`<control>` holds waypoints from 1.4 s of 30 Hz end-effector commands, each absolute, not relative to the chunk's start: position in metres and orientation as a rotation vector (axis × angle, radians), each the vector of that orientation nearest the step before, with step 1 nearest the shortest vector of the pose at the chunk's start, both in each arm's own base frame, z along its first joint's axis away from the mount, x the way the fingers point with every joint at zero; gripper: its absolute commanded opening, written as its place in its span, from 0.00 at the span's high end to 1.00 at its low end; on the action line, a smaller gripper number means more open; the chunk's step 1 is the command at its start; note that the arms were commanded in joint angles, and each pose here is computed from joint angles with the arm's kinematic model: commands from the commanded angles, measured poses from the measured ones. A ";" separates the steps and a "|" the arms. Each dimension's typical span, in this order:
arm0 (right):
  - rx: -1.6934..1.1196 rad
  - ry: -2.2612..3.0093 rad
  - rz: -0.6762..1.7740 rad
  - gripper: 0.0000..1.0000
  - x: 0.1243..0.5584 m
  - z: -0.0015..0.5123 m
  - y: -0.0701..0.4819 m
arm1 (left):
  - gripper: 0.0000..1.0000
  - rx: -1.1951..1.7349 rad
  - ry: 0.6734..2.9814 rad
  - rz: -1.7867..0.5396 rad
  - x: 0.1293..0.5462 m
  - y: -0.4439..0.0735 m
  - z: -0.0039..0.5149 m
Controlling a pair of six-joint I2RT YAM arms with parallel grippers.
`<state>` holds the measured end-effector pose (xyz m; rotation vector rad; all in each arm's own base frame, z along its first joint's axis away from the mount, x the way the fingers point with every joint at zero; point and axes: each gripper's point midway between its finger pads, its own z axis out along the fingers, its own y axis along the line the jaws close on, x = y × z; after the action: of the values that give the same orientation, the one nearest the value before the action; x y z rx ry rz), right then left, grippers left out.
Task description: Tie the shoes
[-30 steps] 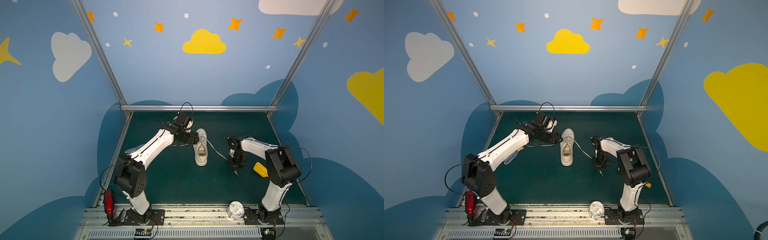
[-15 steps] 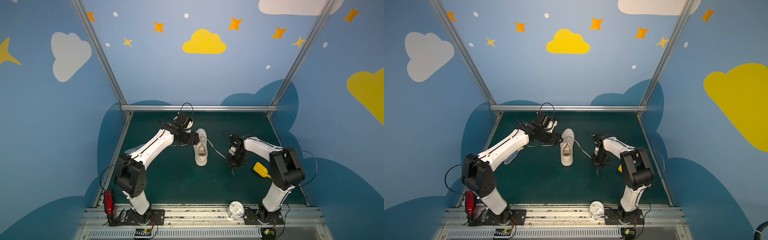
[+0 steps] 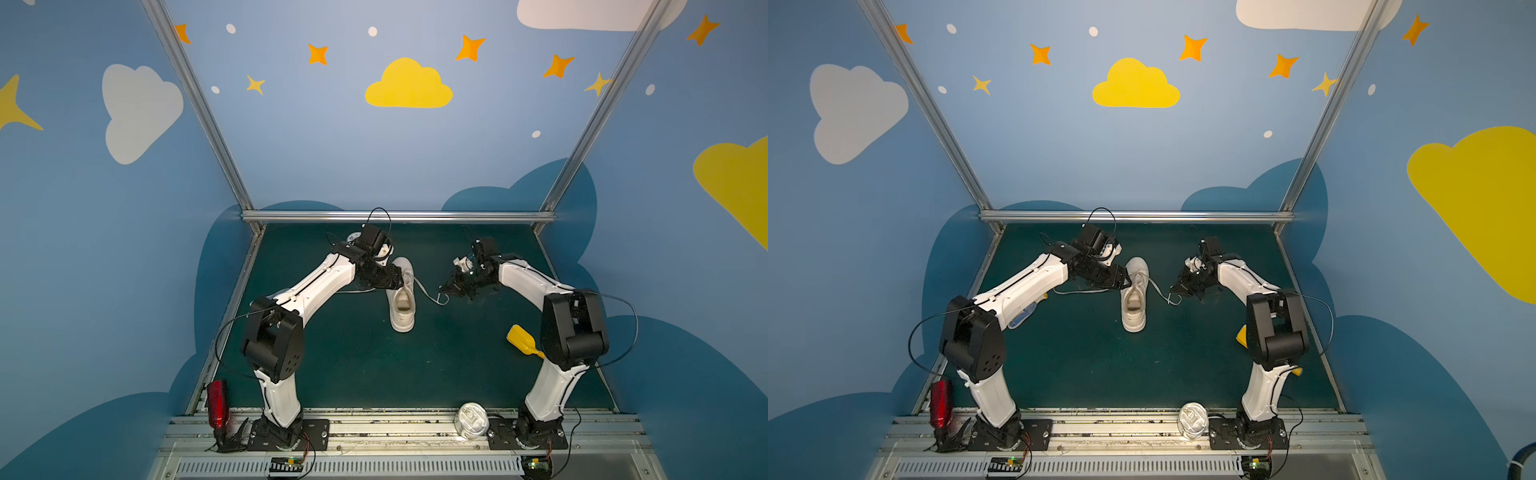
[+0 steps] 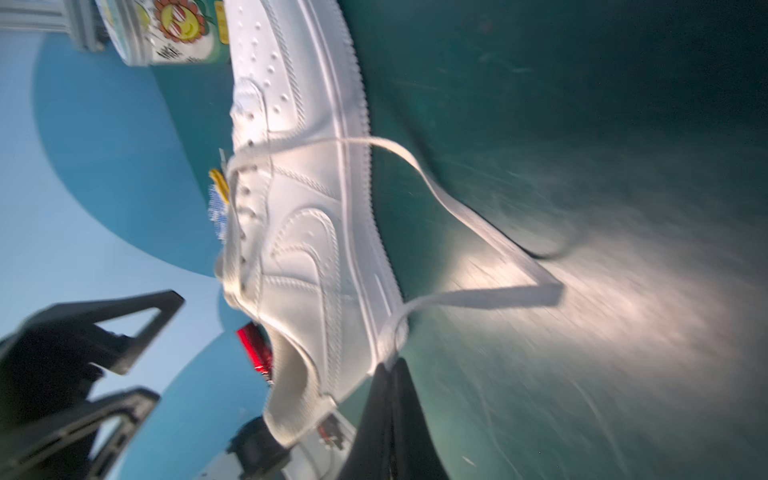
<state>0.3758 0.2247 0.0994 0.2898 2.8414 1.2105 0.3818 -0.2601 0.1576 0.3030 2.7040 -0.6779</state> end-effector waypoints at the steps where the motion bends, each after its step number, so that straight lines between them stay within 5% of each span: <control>1: 0.295 2.757 1.425 1.00 0.393 0.114 0.255 | 0.30 0.305 2.704 -0.763 0.388 -0.265 0.164; 20: 0.755 2.357 1.901 1.00 0.437 0.104 0.276 | 0.38 0.298 2.711 -0.844 0.395 -0.270 0.160; 42: 0.987 1.995 2.242 1.00 0.434 0.100 0.278 | 0.40 0.292 2.710 -0.873 0.392 -0.272 0.158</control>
<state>0.4365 0.2760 0.0841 1.0339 2.0683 2.1781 0.3942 -0.2713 0.1585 0.2964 2.7064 -0.8454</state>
